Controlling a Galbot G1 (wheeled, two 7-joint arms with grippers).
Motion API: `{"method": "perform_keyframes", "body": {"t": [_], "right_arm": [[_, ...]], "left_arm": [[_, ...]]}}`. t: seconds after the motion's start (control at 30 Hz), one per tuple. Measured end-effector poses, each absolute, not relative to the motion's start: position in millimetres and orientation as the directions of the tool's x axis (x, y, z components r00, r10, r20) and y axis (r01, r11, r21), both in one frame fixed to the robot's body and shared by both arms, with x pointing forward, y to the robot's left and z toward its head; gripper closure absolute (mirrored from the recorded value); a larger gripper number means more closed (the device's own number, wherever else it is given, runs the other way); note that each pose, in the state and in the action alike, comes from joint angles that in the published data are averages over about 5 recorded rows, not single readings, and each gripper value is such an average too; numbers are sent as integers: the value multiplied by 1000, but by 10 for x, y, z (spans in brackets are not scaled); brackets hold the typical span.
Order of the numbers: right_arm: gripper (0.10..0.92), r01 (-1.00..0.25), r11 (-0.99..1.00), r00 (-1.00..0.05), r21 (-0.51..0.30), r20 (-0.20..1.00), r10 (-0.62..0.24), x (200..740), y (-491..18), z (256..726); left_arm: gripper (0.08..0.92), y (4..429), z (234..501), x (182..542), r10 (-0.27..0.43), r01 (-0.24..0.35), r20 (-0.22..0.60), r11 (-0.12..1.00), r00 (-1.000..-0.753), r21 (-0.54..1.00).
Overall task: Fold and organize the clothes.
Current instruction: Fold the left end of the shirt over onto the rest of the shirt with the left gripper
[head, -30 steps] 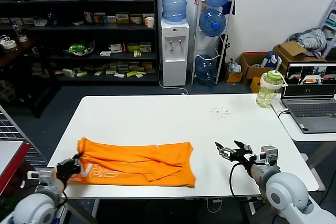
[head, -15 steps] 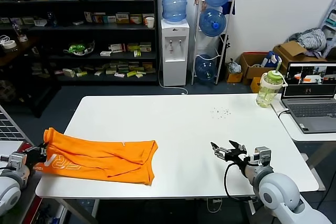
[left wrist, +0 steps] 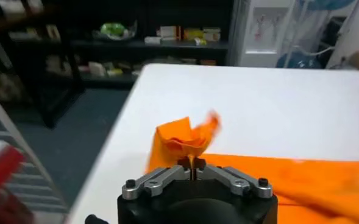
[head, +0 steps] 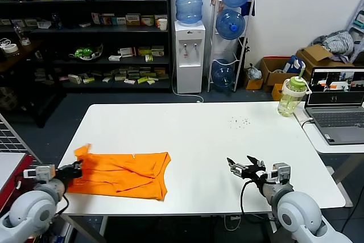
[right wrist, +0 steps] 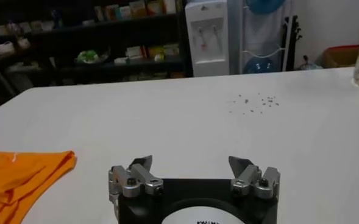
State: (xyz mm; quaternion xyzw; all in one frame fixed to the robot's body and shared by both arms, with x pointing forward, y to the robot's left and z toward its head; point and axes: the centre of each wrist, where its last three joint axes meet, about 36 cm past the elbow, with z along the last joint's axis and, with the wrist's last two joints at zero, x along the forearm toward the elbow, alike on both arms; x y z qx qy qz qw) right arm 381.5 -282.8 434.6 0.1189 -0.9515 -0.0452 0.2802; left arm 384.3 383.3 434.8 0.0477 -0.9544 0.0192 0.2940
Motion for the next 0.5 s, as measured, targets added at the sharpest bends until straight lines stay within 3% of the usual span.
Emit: {"method": "perform_keyframes", "body": {"t": [0.5], "right_arm": [[200,-189,970,-804,155,542,-244,3787,-2757,4297]], "left_arm": [[893,2808,4508,3854,61,-114,586,960,-808,-257]]}}
